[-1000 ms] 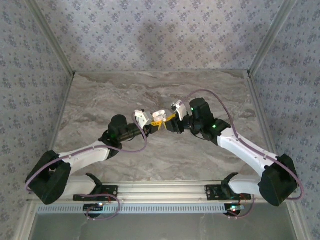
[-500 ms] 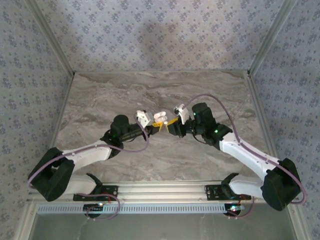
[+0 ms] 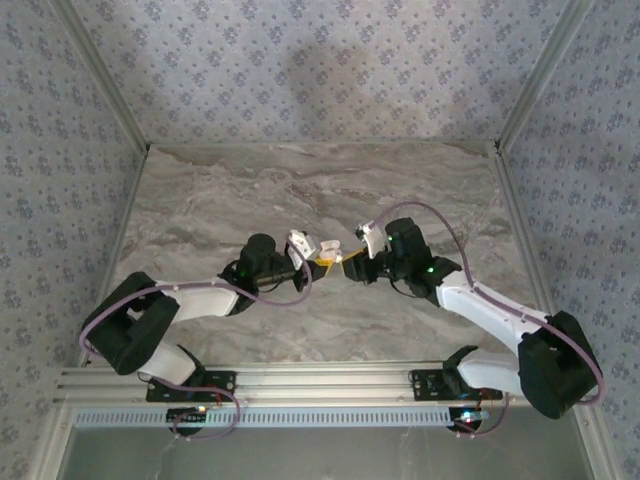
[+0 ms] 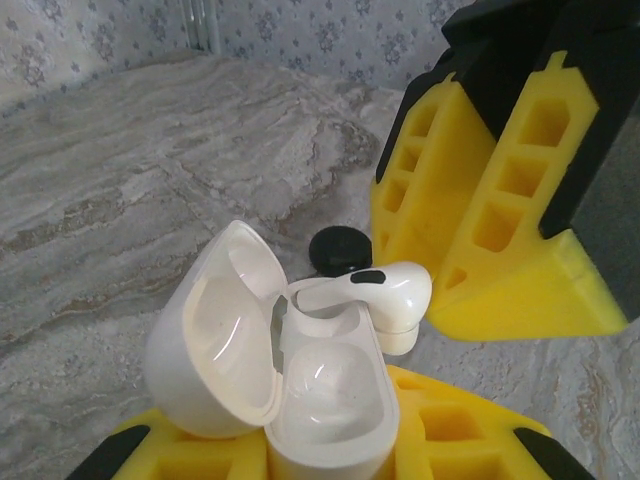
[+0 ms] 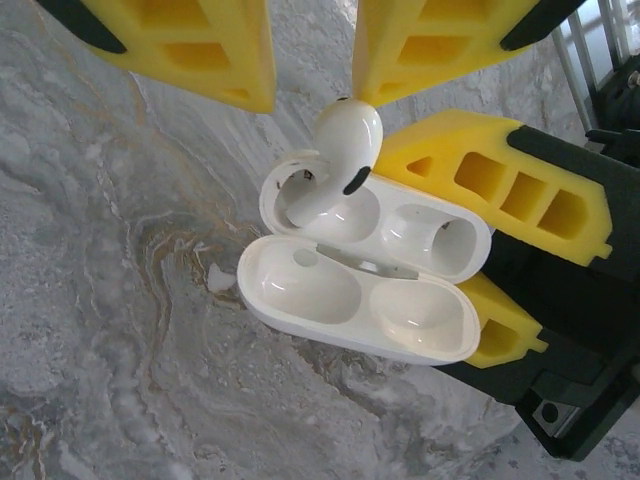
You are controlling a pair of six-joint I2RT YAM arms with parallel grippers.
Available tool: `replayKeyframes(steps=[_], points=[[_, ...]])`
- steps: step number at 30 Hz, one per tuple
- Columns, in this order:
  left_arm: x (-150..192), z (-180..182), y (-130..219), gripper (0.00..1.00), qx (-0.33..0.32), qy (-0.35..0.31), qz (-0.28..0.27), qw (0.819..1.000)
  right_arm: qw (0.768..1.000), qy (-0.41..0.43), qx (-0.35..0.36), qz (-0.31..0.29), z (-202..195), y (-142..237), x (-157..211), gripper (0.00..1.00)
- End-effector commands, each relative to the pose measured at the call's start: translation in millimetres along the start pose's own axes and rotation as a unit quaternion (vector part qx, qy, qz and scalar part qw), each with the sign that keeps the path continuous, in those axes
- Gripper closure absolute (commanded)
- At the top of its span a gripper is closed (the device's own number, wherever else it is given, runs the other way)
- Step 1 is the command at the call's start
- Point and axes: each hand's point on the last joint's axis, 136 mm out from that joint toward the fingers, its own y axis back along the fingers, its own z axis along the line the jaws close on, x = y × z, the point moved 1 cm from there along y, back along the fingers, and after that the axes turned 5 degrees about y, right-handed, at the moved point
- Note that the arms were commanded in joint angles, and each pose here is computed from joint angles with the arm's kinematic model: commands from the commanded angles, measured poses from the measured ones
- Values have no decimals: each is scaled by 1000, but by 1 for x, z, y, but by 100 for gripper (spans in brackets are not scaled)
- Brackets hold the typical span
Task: Insert wireless bluetooth earbuds into charging case
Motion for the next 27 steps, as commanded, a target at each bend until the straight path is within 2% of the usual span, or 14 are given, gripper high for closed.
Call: replayKeyframes(steps=[1, 9, 13, 18, 24, 27], points=[[-15, -6, -7, 89, 9, -19, -12, 1000, 1000, -22, 5, 14, -4, -1, 10, 72], [4, -10, -15, 89, 13, -40, 26, 999, 996, -71, 19, 49, -10, -2, 34, 69], [6, -21, -19, 89, 38, -43, 28, 998, 996, -74, 22, 43, -12, -1, 32, 69], [10, -20, -21, 89, 32, -39, 36, 998, 995, -85, 28, 40, -16, 4, 30, 68], [11, -4, -16, 89, -24, -39, 46, 998, 975, -178, 85, 98, -28, 22, 47, 67], [11, 1, -9, 89, -45, -30, 52, 997, 967, -195, 82, 144, -16, 32, 53, 62]])
